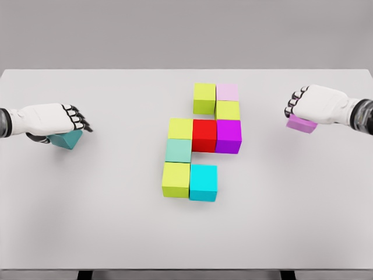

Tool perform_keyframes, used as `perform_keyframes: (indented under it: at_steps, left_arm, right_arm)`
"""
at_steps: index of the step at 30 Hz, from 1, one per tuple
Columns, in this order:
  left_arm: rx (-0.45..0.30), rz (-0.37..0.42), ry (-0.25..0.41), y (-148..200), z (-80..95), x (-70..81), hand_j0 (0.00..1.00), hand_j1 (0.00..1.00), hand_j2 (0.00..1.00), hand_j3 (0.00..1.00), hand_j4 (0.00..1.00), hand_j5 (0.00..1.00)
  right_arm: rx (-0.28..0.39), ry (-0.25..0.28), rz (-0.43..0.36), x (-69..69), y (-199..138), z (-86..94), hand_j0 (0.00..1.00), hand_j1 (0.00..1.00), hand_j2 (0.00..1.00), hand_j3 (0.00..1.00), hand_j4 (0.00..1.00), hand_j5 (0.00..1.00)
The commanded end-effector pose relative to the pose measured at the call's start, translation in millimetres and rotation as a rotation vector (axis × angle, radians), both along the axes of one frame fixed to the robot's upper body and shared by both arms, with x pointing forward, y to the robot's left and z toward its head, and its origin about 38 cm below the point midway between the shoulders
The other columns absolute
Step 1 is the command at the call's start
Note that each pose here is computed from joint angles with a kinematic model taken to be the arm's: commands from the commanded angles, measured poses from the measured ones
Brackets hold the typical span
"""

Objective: Assemble the squares on the desktop into the number 2

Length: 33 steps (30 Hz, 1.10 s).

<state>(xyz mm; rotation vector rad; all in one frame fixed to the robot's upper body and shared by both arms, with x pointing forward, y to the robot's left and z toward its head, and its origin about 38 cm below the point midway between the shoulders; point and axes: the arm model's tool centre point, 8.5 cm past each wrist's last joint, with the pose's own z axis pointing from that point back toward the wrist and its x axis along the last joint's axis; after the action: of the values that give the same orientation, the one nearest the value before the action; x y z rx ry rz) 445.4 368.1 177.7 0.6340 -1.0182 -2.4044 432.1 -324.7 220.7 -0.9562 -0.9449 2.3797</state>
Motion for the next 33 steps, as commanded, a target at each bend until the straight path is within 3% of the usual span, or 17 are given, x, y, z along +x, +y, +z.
perform_keyframes:
  at_steps: [1,5,16,23,29,33]
  left_arm:
    - [0.003,0.006,0.005,1.2,0.1,-0.2,0.74,0.74,0.74,0.74,0.74,0.74]
    - [0.001,0.006,0.002,1.1,1.3,0.4,0.67,0.67,0.67,0.67,0.67,0.67]
    - [-0.009,0.010,-0.006,1.0,5.1,1.9,0.68,0.68,0.68,0.68,0.68,0.68]
    - [-0.012,0.009,-0.022,0.2,12.8,5.5,0.68,0.68,0.68,0.68,0.68,0.68]
    - [-0.014,0.007,-0.040,-1.1,20.7,9.2,0.68,0.68,0.68,0.68,0.68,0.68]
    - [-0.025,-0.009,-0.044,-10.7,20.8,13.0,0.68,0.68,0.68,0.68,0.68,0.68]
  right_arm:
    - [0.008,-0.008,0.007,-1.6,1.0,4.6,0.64,0.64,0.64,0.64,0.64,0.64]
    - [0.038,-0.016,0.033,-9.9,5.8,10.3,0.64,0.64,0.64,0.64,0.64,0.64]
    - [0.090,0.004,0.106,-41.2,17.2,10.2,0.64,0.64,0.64,0.64,0.64,0.64]
    - [0.168,0.075,0.117,-51.2,16.1,0.1,0.64,0.64,0.64,0.64,0.64,0.64]
    - [0.246,0.130,0.123,-58.6,8.8,5.0,0.64,0.64,0.64,0.64,0.64,0.64]
    - [0.283,0.186,0.121,-67.4,7.9,-8.6,0.64,0.64,0.64,0.64,0.64,0.64]
